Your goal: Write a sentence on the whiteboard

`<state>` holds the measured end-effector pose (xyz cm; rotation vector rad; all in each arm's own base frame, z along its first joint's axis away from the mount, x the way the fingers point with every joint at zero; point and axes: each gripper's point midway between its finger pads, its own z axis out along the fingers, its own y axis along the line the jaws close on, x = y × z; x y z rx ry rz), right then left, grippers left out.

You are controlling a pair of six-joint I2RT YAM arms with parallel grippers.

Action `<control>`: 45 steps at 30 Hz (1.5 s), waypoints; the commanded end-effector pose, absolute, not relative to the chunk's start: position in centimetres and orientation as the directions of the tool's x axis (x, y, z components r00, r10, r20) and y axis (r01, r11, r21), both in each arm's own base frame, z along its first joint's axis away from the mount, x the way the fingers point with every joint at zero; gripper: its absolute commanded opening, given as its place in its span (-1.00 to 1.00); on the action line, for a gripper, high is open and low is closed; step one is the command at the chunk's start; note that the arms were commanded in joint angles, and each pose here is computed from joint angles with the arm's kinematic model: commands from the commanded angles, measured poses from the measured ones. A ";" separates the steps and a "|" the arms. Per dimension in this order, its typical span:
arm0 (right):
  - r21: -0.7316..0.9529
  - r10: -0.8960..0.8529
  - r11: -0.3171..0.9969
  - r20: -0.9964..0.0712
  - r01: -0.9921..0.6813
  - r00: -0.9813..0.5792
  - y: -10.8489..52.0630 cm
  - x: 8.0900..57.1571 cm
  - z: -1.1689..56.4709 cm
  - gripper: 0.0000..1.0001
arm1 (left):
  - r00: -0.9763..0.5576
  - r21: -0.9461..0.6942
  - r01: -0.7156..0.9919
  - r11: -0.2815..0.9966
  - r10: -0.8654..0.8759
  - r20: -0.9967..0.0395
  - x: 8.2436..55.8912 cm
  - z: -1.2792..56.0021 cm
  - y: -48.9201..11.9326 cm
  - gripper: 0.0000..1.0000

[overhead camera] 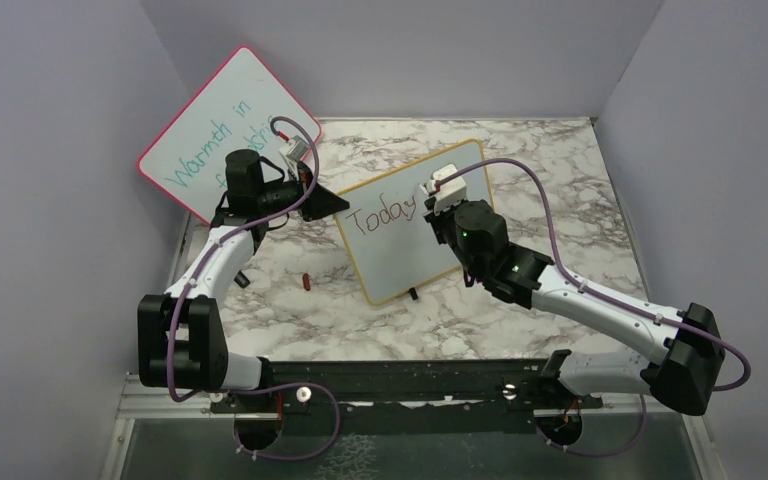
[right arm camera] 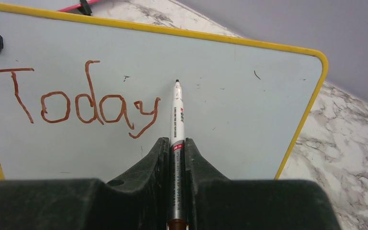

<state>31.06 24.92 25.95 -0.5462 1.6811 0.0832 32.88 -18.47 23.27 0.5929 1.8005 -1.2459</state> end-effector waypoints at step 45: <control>-0.248 -0.309 0.905 -0.942 -0.346 -0.133 22.5 32.1 24.4 -0.99 | -0.545 -0.505 0.746 0.434 -0.038 -0.837 33.2 20.7 -18.2 -1.00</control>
